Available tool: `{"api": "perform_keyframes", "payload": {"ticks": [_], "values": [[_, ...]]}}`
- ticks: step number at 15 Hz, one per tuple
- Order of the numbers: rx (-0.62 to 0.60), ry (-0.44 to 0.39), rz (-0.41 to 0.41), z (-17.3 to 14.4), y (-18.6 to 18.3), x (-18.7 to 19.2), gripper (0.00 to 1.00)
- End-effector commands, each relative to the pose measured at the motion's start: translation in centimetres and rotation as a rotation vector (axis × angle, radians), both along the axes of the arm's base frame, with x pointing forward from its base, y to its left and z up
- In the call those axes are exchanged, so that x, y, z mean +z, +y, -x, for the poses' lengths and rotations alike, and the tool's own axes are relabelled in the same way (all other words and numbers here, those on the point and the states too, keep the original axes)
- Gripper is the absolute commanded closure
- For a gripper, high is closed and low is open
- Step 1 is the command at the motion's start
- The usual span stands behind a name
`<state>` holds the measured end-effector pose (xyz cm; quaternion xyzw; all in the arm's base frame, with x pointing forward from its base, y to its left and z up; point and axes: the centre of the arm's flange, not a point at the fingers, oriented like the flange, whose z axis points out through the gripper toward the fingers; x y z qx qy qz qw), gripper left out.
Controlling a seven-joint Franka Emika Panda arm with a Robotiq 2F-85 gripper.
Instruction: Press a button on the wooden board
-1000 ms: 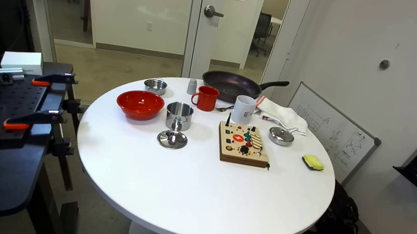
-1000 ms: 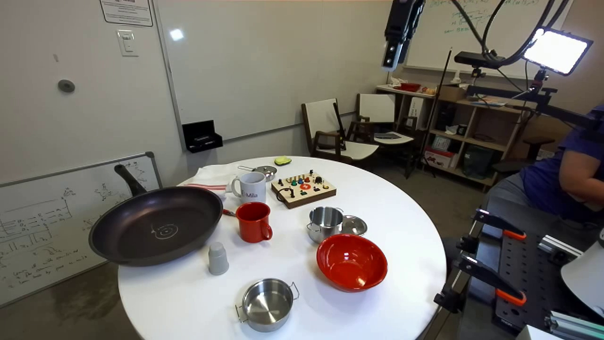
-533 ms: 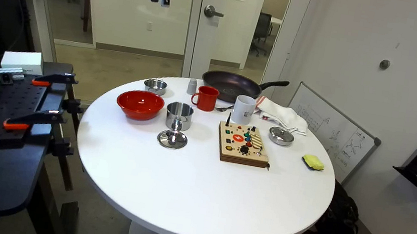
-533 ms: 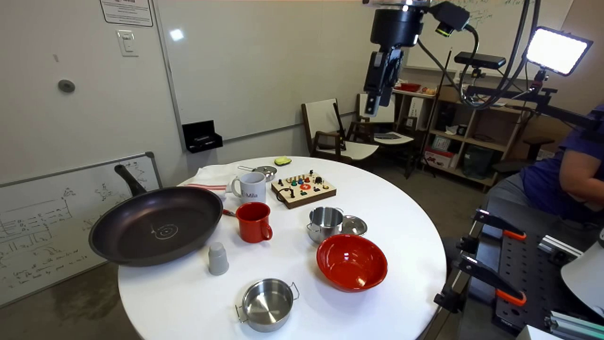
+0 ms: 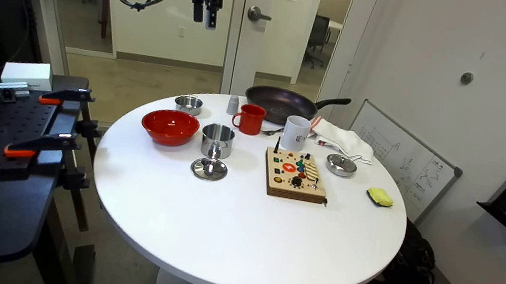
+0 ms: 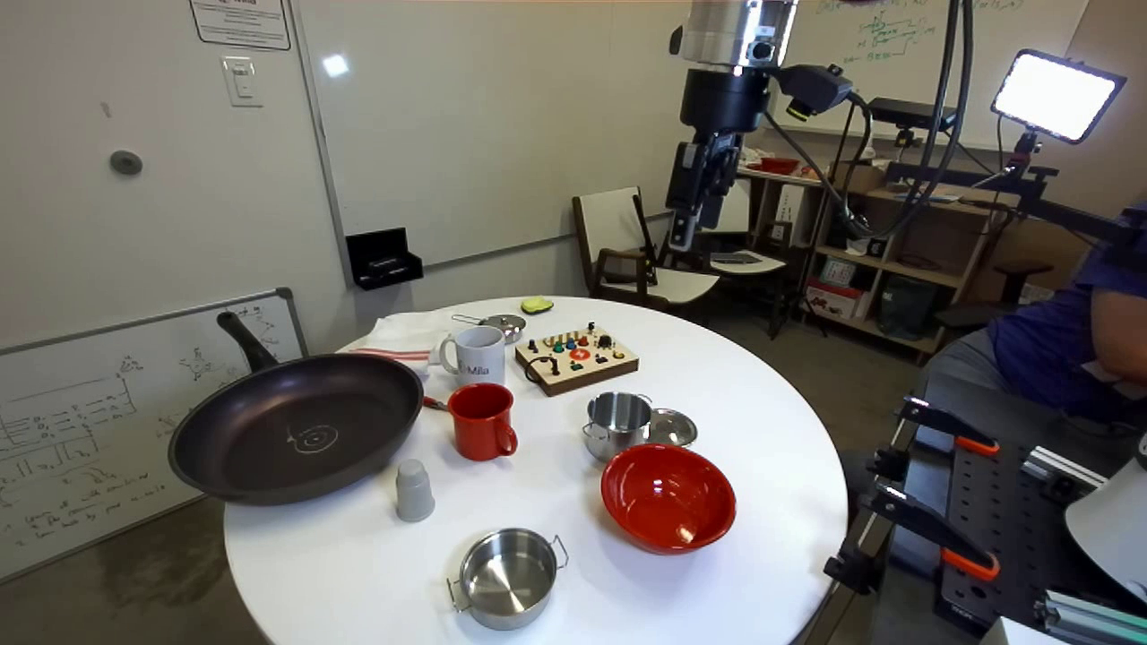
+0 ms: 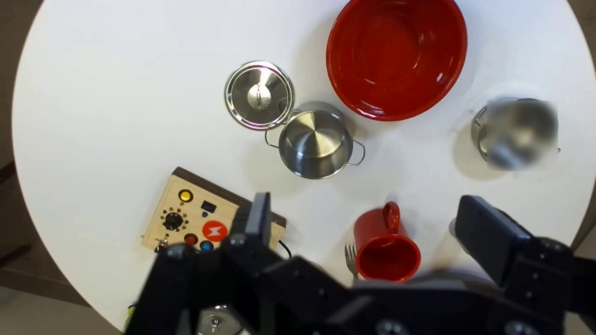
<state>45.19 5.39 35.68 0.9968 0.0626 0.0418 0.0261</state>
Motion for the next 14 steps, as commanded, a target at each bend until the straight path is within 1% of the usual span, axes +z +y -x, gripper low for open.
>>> {"api": "perform_keyframes", "payload": {"ticks": [1,2,4,5,7,11,14], "values": [[0.0,-0.001,0.0,-0.1,0.0,0.0,0.0],[0.0,-0.002,0.0,-0.1,0.0,0.1,0.0],[0.007,0.031,0.01,-1.0,-0.4,-0.1,0.0],[0.008,0.029,0.011,-1.8,-0.9,-0.3,0.0],[0.009,0.064,-0.003,-3.5,-1.9,-0.8,0.0],[0.06,0.085,-0.015,-7.4,-4.3,-2.3,0.0],[0.118,0.093,-0.012,-10.3,-5.3,-4.2,0.0]]}}
